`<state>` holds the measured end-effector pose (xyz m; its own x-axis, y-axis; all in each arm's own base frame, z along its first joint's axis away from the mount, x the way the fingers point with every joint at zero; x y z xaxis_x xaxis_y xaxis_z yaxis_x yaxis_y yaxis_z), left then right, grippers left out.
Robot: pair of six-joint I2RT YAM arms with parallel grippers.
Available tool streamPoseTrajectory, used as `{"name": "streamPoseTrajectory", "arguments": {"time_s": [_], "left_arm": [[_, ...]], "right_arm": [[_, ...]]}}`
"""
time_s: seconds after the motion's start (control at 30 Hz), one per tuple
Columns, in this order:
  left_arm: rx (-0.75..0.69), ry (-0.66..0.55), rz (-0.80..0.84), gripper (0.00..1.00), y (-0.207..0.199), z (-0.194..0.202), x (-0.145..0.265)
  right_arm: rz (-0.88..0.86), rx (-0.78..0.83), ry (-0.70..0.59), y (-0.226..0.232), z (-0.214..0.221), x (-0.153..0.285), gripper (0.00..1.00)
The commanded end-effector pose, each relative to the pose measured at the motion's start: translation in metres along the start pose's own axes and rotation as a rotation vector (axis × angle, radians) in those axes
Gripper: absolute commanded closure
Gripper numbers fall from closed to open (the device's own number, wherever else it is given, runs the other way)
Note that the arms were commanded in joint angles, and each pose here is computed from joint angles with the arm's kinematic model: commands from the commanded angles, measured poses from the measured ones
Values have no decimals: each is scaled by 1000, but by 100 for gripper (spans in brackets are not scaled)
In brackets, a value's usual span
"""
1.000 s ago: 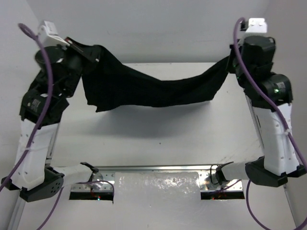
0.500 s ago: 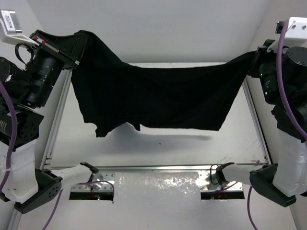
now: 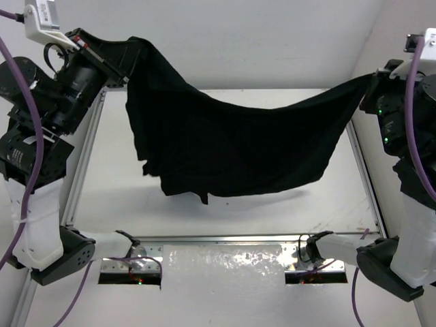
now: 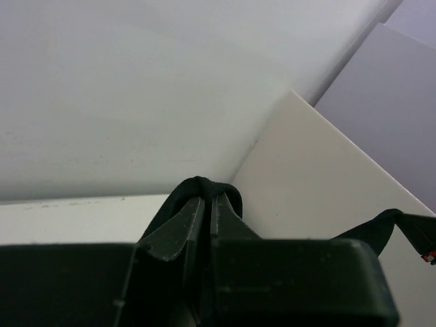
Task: Fold and stack the t-shirts
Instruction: Flatten out the tshirt
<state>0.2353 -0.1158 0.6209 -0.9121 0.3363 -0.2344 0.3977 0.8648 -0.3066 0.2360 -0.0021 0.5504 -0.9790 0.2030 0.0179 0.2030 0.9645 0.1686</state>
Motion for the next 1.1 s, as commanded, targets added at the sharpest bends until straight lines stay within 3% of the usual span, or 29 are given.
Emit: {"name": "streamPoseTrajectory", "arguments": {"time_s": [0.0,0.2,0.4,0.57,0.77,0.9,1.07], "left_arm": [[51,-106,-63,100,6,-31,26],[95,-135,-25,100,2,-32,43],[99,-260,121,100,-25,-76,96],[119,-264,149,100,-32,-88,115],[133,-190,72,100,-18,-63,92],[108,-120,-98,100,10,-39,53],[9,28,-323,100,55,27,-25]], "right_arm": [[20,-21,-78,-9,-17,9,100],[8,-23,-66,-9,-9,11,100],[-18,-67,-136,-26,-25,47,100],[-63,-105,-171,-33,-31,70,100],[-111,-80,-130,-17,-19,56,100],[-92,-7,-51,7,2,10,100],[-27,106,72,35,45,-63,100]]}}
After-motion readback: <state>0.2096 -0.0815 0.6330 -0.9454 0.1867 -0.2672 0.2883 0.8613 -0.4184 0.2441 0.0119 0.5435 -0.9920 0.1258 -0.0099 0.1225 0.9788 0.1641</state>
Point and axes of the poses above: each gripper's point midway between its finger pads, its own x axis back along the fingers, its own y axis along the line the jaws close on, z = x × y, the point moved 2 cm from there along x, back along the fingers, and after that the axes turned 11 degrees about -x, right-handed, at the moved point
